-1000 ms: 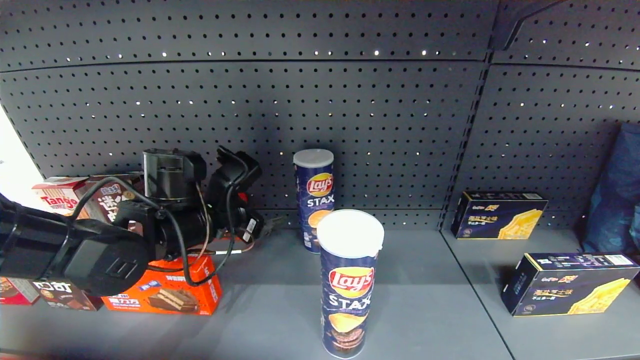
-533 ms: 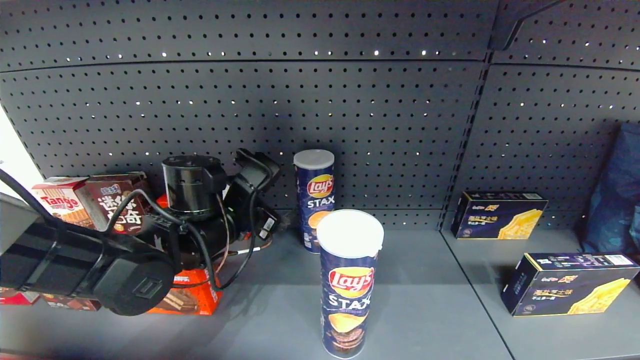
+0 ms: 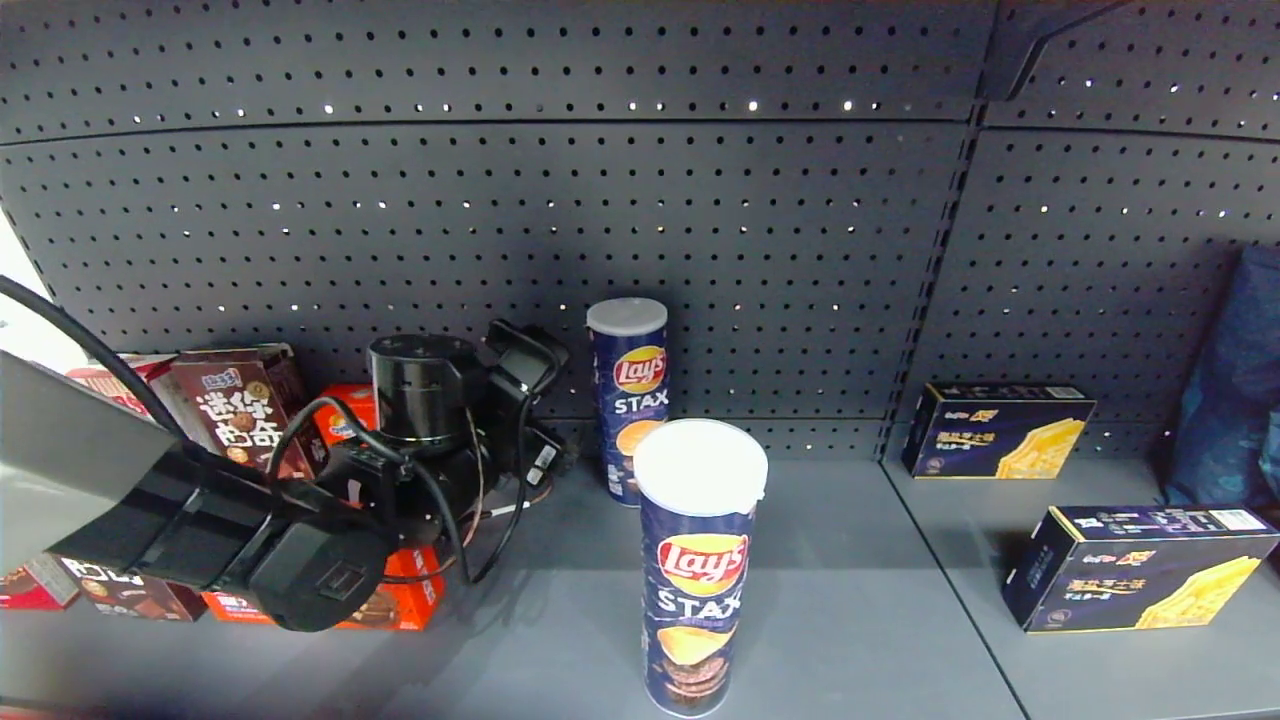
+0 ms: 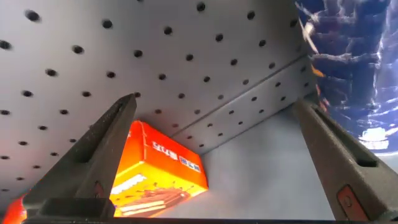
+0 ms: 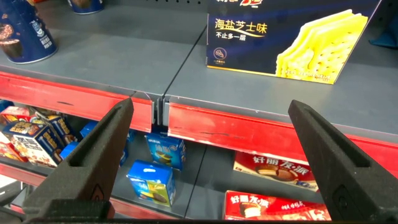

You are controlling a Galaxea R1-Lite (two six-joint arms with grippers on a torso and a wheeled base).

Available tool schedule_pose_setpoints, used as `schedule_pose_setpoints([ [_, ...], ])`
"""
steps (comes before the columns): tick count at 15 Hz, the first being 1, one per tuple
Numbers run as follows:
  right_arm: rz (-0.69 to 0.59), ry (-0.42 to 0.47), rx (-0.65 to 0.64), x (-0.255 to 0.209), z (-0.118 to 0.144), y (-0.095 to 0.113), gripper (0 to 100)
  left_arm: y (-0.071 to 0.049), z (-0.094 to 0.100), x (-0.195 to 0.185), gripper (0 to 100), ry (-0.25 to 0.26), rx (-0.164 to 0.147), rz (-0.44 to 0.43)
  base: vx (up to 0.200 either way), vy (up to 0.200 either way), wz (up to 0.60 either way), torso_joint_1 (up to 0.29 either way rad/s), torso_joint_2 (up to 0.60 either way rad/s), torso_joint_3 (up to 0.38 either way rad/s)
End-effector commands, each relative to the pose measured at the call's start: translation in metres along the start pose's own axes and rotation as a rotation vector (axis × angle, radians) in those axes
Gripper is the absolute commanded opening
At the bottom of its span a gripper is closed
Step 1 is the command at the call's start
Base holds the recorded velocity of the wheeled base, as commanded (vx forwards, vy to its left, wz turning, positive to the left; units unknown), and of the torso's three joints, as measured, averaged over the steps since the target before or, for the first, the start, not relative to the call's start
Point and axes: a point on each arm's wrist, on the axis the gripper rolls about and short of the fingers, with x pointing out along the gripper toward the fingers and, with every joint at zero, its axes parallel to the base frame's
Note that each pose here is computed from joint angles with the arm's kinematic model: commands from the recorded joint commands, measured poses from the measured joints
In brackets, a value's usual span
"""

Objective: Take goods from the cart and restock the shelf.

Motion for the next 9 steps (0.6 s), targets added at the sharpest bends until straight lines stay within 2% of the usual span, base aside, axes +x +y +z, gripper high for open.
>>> schedule_pose_setpoints([
  [1,0.002,0.001,0.001,0.0,0.0,0.0,100,-0.007,-0.008,0.009,100,0.028,-0.006,-0.008,0.0,0.0,0.0,0.0,0.0,0.0],
  [3,0.002,0.001,-0.001,0.0,0.0,0.0,100,-0.01,-0.011,0.014,100,0.037,-0.005,-0.012,0.0,0.0,0.0,0.0,0.0,0.0],
  [6,0.0,0.003,-0.001,0.0,0.0,0.0,100,-0.019,-0.006,0.02,100,0.02,-0.021,-0.026,0.0,0.0,0.0,0.0,0.0,0.0],
  [8,0.0,0.001,-0.001,0.0,0.0,0.0,100,-0.026,-0.004,0.023,100,0.014,-0.018,-0.043,0.0,0.0,0.0,0.0,0.0,0.0],
  [9,0.002,0.001,0.001,0.0,0.0,0.0,100,-0.026,-0.004,0.023,100,0.014,-0.018,-0.043,0.0,0.0,0.0,0.0,0.0,0.0],
])
